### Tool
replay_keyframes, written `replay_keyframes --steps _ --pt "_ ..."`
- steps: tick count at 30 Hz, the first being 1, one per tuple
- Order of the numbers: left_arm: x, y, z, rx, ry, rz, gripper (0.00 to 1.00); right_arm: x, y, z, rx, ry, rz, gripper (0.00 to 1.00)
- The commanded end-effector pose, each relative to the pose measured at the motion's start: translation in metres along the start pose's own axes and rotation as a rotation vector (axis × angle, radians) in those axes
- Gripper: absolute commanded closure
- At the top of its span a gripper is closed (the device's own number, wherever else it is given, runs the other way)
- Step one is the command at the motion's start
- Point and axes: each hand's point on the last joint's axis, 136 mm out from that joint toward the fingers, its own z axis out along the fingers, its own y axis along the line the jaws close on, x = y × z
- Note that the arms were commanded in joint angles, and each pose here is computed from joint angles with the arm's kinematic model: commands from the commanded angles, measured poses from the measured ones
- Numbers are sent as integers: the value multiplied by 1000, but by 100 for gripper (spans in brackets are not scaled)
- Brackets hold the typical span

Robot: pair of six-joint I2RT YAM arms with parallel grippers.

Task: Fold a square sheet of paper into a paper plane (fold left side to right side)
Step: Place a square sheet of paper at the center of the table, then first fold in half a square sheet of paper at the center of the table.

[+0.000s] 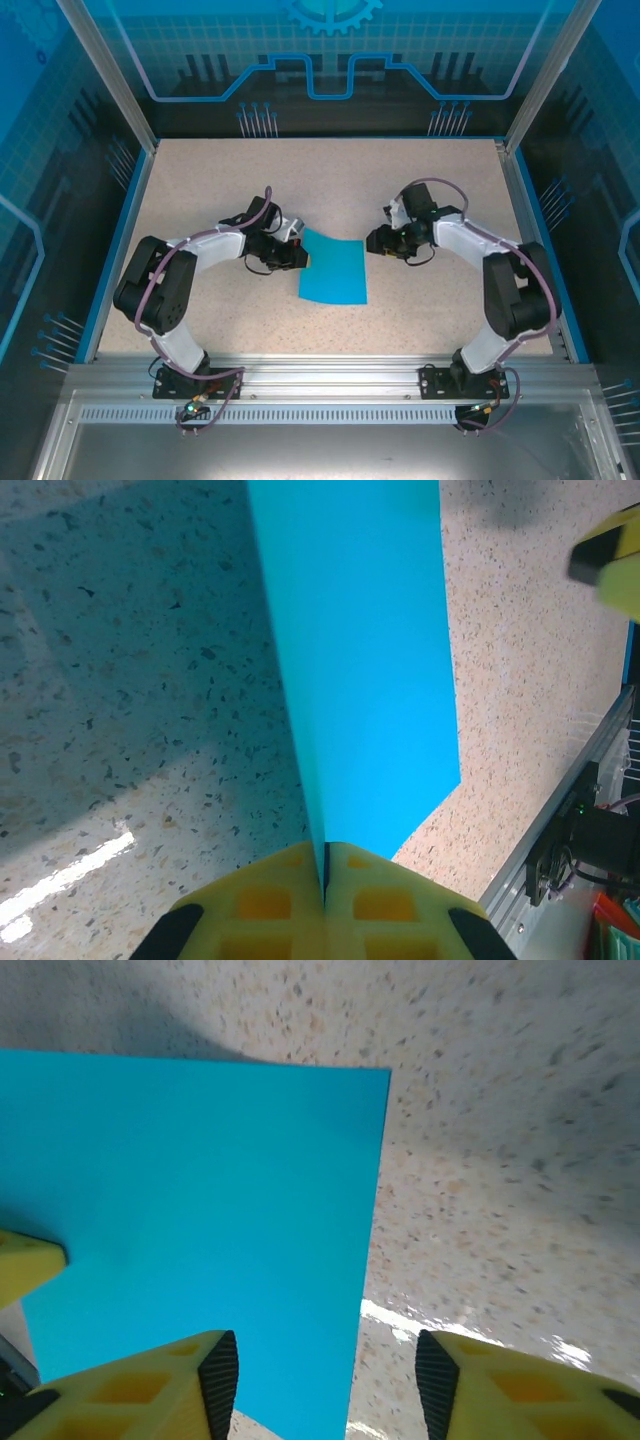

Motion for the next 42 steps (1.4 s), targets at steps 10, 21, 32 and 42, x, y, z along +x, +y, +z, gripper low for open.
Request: replay_keyframes --steps 10,21,32,42 --pt "-4 -5 -3 3 8 10 93 -2 12 46 -50 91 0 73" --pt "-12 -20 -6 55 -6 13 82 12 -7 61 51 166 3 78" --pt "-21 -59 -4 207 -20 40 46 20 -16 66 79 179 17 78" --pt "-26 -76 15 281 -2 42 35 17 -12 69 32 167 42 78"
